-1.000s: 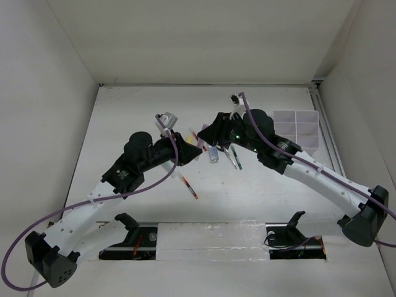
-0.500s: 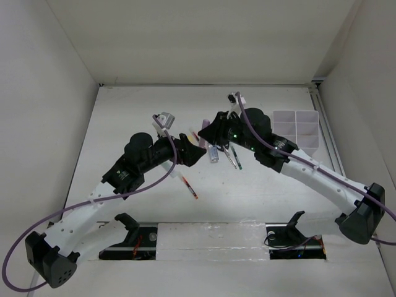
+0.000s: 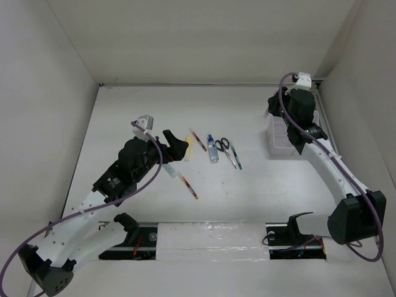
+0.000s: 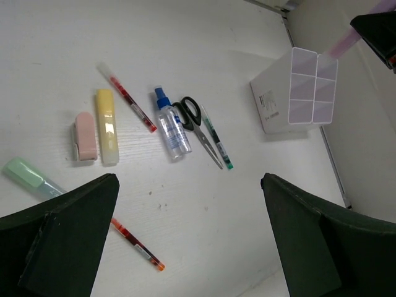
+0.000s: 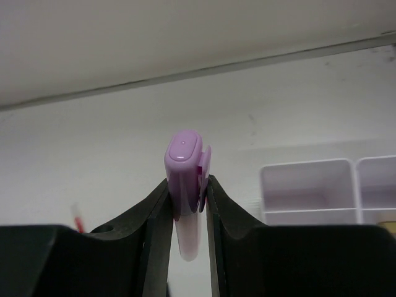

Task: Sort the stationery into containers
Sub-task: Place the pen in the storage box.

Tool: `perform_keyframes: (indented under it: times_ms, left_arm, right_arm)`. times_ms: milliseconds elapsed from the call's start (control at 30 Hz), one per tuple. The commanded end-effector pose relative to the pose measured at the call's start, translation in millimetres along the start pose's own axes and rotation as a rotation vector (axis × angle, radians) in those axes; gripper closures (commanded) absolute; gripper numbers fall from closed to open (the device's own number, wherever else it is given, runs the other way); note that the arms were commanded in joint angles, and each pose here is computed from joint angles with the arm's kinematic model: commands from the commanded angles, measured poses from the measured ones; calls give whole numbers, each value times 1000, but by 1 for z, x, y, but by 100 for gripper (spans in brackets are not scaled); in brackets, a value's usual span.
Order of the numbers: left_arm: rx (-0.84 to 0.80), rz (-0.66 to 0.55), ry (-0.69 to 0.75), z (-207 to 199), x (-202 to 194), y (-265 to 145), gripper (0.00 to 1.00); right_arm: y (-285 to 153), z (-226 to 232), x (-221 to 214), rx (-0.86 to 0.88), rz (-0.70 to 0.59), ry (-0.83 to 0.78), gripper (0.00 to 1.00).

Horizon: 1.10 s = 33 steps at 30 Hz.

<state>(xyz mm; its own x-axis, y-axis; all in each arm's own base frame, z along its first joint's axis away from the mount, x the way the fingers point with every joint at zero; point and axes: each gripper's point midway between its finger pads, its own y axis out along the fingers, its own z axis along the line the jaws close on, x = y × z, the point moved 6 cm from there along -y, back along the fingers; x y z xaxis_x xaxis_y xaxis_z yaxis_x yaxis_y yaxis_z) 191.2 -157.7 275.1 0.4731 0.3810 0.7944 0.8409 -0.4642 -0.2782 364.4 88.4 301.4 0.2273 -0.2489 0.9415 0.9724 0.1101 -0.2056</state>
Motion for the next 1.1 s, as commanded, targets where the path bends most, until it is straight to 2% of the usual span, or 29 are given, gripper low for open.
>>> perform_keyframes:
  times_ms: [0, 33, 200, 367, 467, 600, 800, 1067]
  left_arm:
    - [20, -57, -26, 0, 10, -5, 0]
    - [20, -57, -26, 0, 10, -5, 0]
    - [-3, -45, -17, 1, 3, -1, 0]
    - [-33, -25, -16, -1, -1, 0, 0]
    - [-60, -16, -17, -4, -2, -3, 0]
    - [-100, -20, -19, -8, -3, -3, 0]
    - [-140, 0, -9, -13, -5, -2, 0]
    - [-142, 12, -8, -11, -8, -2, 0]
  right_arm:
    - [6, -31, 30, -90, -143, -32, 100]
    - [11, -40, 22, -102, -119, -22, 100]
    - [19, -75, 25, -156, -187, 8, 100]
    - [39, -98, 3, -177, -145, 37, 100]
    - [42, -106, -3, -182, -168, 64, 100]
    - [50, -110, -15, -188, -148, 65, 100]
    - [52, -115, -15, -209, -198, 75, 100]
    - [64, -122, -29, -271, -155, 94, 100]
